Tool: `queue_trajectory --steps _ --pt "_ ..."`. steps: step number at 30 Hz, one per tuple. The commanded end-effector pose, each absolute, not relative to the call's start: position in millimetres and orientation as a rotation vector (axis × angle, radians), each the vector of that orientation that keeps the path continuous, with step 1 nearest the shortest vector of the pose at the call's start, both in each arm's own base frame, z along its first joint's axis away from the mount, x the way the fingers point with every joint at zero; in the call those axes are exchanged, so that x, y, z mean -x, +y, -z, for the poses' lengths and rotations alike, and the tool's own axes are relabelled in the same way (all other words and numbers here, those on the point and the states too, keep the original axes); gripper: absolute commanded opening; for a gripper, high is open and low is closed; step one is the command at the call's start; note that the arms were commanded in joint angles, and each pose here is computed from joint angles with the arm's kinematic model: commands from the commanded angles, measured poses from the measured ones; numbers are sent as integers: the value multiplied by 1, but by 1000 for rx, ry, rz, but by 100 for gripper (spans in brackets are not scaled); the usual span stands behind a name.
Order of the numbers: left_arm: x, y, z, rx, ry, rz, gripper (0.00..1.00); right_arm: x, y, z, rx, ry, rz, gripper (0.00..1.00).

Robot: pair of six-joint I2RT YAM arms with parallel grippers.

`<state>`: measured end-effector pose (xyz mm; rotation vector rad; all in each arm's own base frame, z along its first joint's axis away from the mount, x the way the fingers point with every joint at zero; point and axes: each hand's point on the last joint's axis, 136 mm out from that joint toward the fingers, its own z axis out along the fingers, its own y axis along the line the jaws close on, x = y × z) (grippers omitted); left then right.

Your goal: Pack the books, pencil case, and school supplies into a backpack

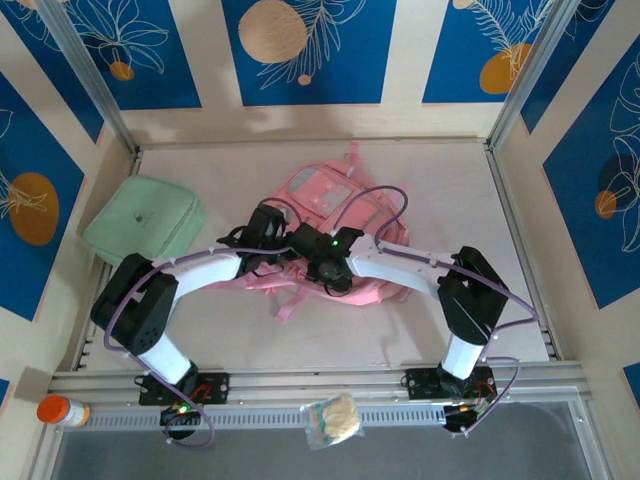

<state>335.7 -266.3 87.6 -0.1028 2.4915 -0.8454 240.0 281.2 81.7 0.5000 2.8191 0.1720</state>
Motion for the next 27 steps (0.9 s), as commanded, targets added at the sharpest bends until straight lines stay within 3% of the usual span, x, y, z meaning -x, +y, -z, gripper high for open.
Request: queue_trajectory --steps 1,10,18,27 --pt "-336 -260 -84 128 2489 844 37 -247 285 -80 -595 2775 -130 48" --pt "-333 -256 -69 140 2523 818 37 -244 281 -67 -529 2802 -42 32" --pt "-334 -257 -58 153 2540 821 37 -229 259 -65 -530 2818 8 26" --pt "-335 -259 -55 172 2537 841 37 -237 286 -50 -492 2844 -129 18"
